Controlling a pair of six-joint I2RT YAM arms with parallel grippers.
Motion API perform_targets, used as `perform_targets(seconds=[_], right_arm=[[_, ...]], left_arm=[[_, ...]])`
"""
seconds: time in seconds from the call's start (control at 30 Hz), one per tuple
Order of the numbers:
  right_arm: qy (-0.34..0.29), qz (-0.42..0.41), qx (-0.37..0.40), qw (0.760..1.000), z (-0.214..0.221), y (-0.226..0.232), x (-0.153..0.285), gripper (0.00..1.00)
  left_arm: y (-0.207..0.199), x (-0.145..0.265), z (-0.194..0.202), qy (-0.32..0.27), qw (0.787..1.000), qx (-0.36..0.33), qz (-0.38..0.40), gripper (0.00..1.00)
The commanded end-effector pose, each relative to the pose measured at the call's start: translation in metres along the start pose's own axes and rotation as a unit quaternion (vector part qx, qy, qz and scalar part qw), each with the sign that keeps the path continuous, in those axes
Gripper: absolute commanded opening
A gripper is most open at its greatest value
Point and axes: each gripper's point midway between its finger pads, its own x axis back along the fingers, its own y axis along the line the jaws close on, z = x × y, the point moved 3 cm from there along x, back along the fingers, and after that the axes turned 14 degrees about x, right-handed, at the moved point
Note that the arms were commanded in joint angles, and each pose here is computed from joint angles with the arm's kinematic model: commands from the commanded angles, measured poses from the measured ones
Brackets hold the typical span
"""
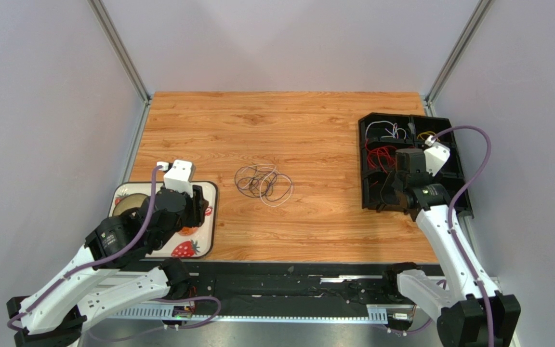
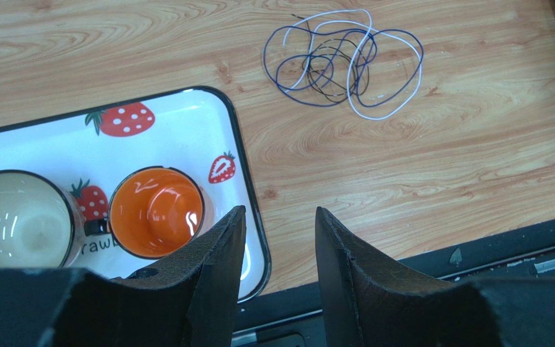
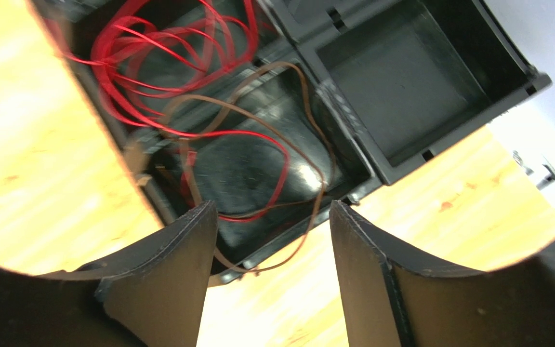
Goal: Untangle the cables
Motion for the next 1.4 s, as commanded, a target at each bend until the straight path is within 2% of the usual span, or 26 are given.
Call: perform_targets(seconds=[0.0,0.13,0.3,0.43,0.6,0.7,0.73,0.93,1.03,1.37], right_arm=[[-0.047,-0.053,-0.031,0.997,-0.033,0.008,0.021,0.61],[-0.056,-0.037,-0.038,0.997,-0.046,0.012,0.014,0.61],[-0.027,-0.018,-0.030,0.999,-0.055,0.026,-0.008,0.62],[-0.022,-0.005,-0.044,0.999,-0.060,0.029,-0.019,0.69],[-0.017,-0.001,-0.053,0.998,-0.067,0.033,-0.034,0.70],[-0.005,0.008,-0.052,0.999,-0.065,0.035,-0.044,0.62],[-0.001,0.012,-0.050,0.999,-0.063,0.036,-0.048,0.51],[0.000,0.021,-0.047,0.999,-0.066,0.037,-0.056,0.26],[-0.003,0.016,-0.046,0.999,-0.070,0.040,-0.060,0.00],[-0.026,-0.004,-0.047,0.999,-0.103,0.049,-0.069,0.00]], left_arm=[[-0.003,-0.002,-0.002,-0.005,1.000,-0.002,0.002,0.49],[-0.003,-0.002,-0.002,-0.005,1.000,-0.002,0.001,0.49],[-0.002,-0.003,-0.002,-0.005,1.000,-0.002,-0.001,0.49],[-0.001,-0.003,-0.002,-0.006,1.000,-0.002,-0.004,0.49],[-0.001,-0.004,-0.002,-0.006,1.000,-0.003,-0.007,0.49],[-0.001,-0.004,-0.002,-0.005,1.000,-0.005,-0.011,0.49],[0.000,-0.004,-0.002,-0.005,1.000,-0.005,-0.012,0.49],[0.000,-0.005,-0.001,-0.005,1.000,-0.005,-0.015,0.49],[0.000,-0.006,-0.001,-0.003,1.000,-0.007,-0.018,0.49],[0.001,-0.007,-0.001,-0.003,1.000,-0.008,-0.024,0.49]])
